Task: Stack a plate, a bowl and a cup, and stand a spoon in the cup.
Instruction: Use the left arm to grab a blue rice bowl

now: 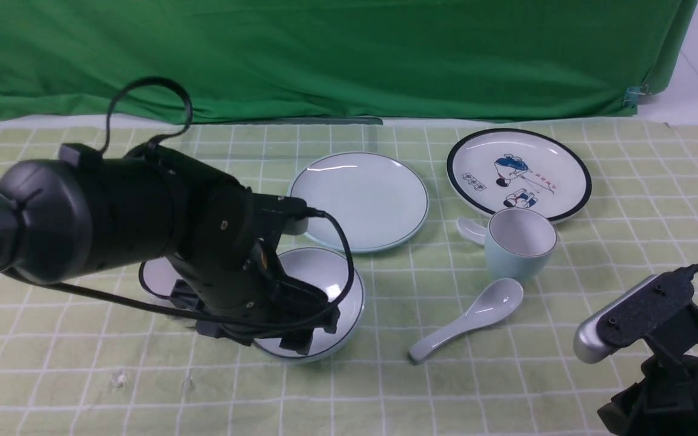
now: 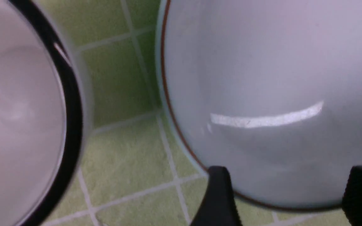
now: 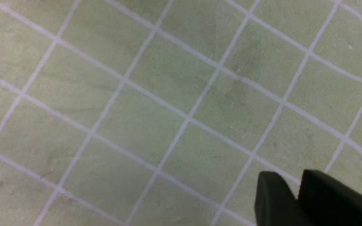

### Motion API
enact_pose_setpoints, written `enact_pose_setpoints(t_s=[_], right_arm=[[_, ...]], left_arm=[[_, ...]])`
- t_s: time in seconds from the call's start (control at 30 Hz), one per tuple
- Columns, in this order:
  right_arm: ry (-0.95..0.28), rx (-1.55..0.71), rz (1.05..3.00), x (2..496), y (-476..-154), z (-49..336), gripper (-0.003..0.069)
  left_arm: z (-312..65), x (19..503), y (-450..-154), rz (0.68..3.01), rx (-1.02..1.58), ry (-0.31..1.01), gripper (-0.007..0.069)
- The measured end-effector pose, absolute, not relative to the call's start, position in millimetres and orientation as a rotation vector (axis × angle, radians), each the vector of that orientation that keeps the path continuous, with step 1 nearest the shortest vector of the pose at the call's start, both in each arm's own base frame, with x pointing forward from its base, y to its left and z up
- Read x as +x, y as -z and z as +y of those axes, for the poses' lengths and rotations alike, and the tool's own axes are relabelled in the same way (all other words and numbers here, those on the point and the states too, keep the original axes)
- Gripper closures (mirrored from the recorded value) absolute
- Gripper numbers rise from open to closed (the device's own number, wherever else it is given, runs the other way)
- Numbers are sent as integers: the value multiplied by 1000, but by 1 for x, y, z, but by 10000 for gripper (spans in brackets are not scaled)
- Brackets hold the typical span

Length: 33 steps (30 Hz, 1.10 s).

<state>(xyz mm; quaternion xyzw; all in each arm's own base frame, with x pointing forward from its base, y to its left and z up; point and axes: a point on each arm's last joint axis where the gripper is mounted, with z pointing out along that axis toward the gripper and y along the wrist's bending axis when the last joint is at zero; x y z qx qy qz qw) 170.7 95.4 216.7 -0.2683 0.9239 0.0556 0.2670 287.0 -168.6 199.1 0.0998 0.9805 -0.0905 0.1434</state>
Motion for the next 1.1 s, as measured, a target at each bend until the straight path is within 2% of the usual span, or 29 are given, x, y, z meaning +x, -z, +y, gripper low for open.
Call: enact_pose_setpoints(t_s=[0.13,0.33,0.43,0.6,0.77,0.97,1.1], right_arm=[[-151,-723,2491,171,-217,96,494],[-154,-721,2482,171,-217,96,481],[-159,-715,2470,172,-218,96,473],[-165,-709,2459,173,-219,97,463],[-171,-703,2442,174,-219,98,455],[-172,-701,2439,174,-220,98,442],[-172,-701,2439,175,-220,98,433]], left_arm=[[-172,295,-196,2772,242,292,181],[-175,299,-195,2734,212,314,294],[-175,300,-198,2720,226,307,319],[-175,311,-215,2683,306,249,300],[-169,340,-225,2686,461,171,206],[-164,358,-202,2721,590,98,163],[-161,364,-184,2757,604,77,190]])
